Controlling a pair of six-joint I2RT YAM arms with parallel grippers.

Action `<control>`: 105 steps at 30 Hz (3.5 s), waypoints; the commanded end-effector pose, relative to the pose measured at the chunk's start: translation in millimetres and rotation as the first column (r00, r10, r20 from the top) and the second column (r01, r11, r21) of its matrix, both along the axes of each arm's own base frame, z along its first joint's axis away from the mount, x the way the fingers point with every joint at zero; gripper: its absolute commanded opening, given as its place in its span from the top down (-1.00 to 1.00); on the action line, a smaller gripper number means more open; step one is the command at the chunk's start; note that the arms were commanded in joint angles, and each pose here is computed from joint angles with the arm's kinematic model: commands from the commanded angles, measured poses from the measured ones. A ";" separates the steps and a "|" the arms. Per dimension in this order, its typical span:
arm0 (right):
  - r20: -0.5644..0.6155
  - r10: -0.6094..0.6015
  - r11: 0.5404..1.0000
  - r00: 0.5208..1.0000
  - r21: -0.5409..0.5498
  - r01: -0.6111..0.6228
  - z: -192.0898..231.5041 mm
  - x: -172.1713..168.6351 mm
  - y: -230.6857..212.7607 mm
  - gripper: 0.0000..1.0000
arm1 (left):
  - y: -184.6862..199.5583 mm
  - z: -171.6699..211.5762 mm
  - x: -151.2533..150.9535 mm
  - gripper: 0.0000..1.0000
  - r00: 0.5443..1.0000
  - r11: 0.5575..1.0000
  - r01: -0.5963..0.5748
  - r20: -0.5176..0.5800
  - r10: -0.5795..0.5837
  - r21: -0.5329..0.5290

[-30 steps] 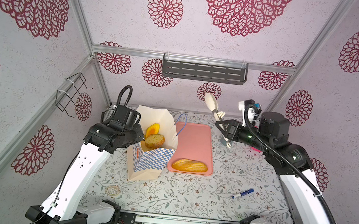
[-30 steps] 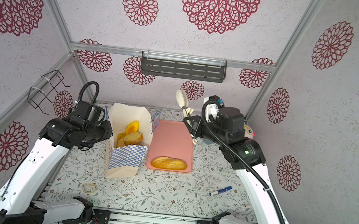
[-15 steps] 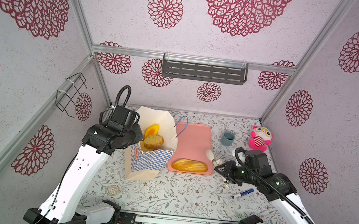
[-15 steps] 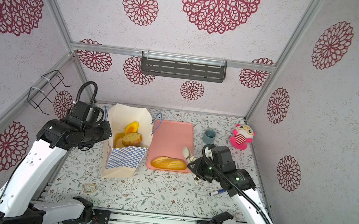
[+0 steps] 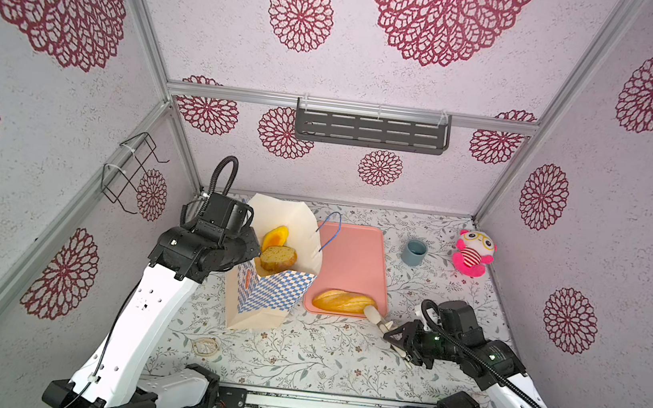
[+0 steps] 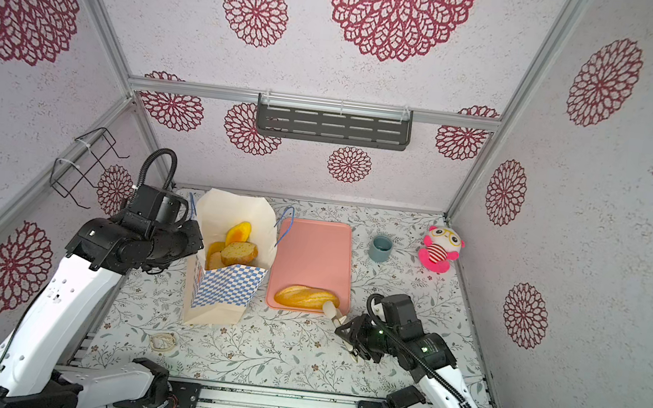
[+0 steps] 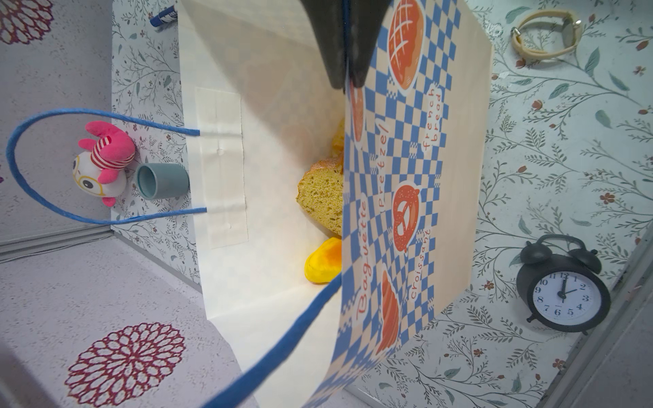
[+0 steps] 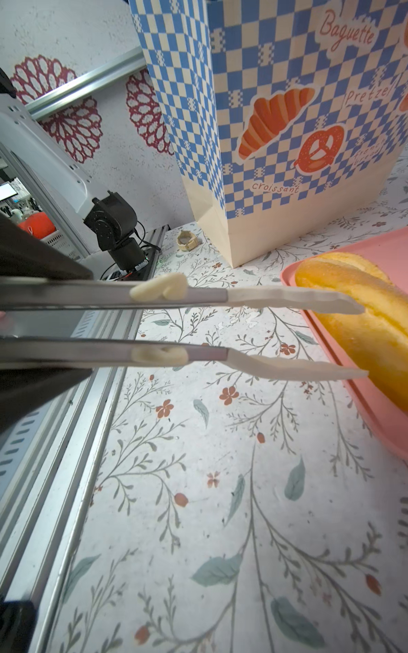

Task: Place the fake bread into the paper bag
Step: 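Swing the open tongs toward the baguette near the tray edge, then lower the tongs around the baguette end and pinch it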

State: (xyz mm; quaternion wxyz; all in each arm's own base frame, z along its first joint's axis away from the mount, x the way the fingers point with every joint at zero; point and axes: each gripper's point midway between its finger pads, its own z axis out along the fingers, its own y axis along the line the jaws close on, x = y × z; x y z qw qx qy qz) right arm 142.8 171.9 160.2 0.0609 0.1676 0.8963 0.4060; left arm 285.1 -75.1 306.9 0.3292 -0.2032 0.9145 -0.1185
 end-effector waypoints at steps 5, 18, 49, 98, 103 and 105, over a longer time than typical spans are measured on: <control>0.041 0.004 0.997 0.999 0.072 -0.007 14.9 14.2 12.9 0.20 | 3.3 12.7 5.2 1.00 0.997 1.000 -0.018 0.071 0.019 -0.011; 0.011 -0.001 0.998 1.000 0.062 0.000 2.1 17.1 14.2 0.18 | 4.0 10.7 8.6 1.00 0.998 1.000 -0.017 0.065 0.017 0.003; 0.038 -0.042 0.998 0.998 0.053 0.040 4.0 27.5 11.6 0.18 | 7.5 9.4 7.2 1.00 0.998 1.000 -0.015 0.061 0.015 0.004; 0.015 -0.073 0.992 0.997 0.103 0.071 -14.3 47.6 23.8 0.19 | 10.4 6.7 9.5 1.00 0.999 1.000 -0.018 0.050 0.018 0.001; 0.019 -0.083 0.991 0.996 0.110 0.080 -17.5 53.8 26.3 0.22 | 10.1 7.0 10.7 1.00 0.999 1.000 -0.017 0.050 0.017 0.001; 0.021 -0.090 0.990 0.996 0.110 0.087 -18.7 57.8 27.0 0.23 | 9.9 7.1 11.2 1.00 0.999 1.000 -0.016 0.050 0.016 0.001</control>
